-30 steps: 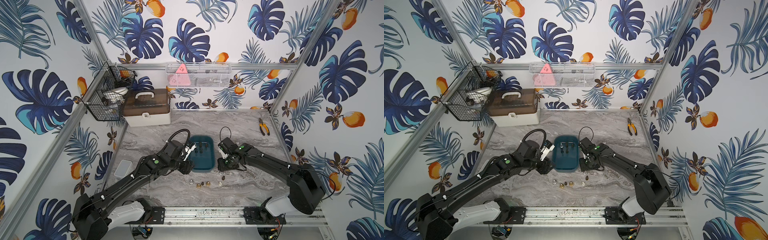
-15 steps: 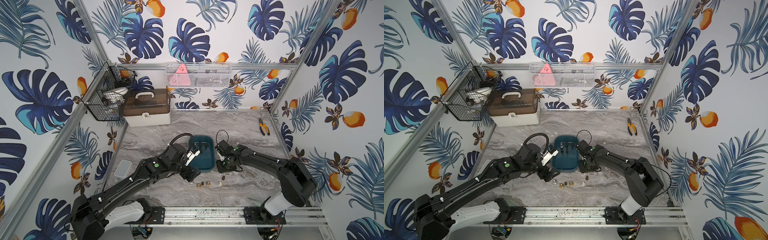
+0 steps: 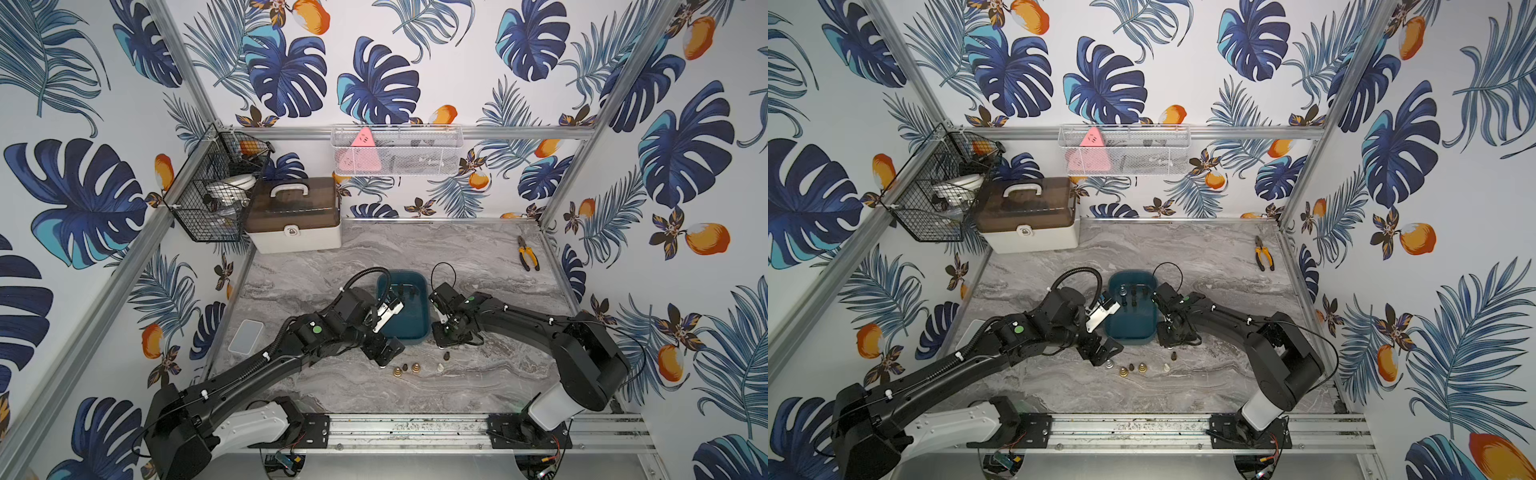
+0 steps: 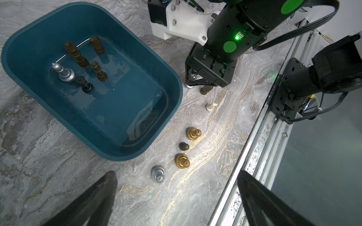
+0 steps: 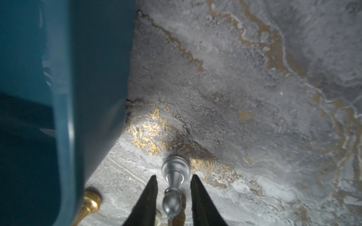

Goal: Put the chess pieces into the storage box
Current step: Pick up the chess piece at the center of the board.

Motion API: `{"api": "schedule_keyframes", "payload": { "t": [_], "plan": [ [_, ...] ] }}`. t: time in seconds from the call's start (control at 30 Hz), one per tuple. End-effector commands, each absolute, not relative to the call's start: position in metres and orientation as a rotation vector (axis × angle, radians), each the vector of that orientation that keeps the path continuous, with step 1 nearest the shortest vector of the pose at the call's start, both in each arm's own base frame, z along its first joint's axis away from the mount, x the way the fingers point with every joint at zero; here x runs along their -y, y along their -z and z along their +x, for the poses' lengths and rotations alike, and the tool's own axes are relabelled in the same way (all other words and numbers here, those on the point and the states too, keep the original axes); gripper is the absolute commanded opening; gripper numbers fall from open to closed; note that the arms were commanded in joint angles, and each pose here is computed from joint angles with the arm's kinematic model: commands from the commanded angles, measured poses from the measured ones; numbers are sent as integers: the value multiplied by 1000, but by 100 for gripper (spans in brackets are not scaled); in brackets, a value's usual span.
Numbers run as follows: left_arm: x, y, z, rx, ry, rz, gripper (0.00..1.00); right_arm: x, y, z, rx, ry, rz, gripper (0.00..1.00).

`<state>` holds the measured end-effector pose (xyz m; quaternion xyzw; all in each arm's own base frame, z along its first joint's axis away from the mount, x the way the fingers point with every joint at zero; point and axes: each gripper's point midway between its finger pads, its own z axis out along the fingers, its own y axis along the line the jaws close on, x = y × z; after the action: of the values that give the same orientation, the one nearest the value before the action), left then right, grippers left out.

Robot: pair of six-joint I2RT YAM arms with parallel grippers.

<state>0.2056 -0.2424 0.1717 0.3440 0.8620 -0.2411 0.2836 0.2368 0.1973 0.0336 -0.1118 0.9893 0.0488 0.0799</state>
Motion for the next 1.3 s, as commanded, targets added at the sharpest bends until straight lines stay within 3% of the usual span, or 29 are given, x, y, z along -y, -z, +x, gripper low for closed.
{"api": "schedule_keyframes", "payload": {
  "t": [0.0,0.4,0.8,1.0,1.27],
  "plan": [
    [245,-175,207,-2283,637,945,99,-199,-33,241,-2940,-143,-335,30],
    [242,-167,212,-2326,588,931,99,-197,-34,241,-2933,-138,-338,16],
    [237,-179,220,-2291,563,864,99,-197,-83,265,-2823,-79,-332,15],
    [226,-183,231,-2301,533,776,99,-237,-128,300,-2686,-244,-361,15],
    [205,-195,243,-2268,487,651,99,-291,-122,335,-2639,-250,-462,16]
  ]
}}
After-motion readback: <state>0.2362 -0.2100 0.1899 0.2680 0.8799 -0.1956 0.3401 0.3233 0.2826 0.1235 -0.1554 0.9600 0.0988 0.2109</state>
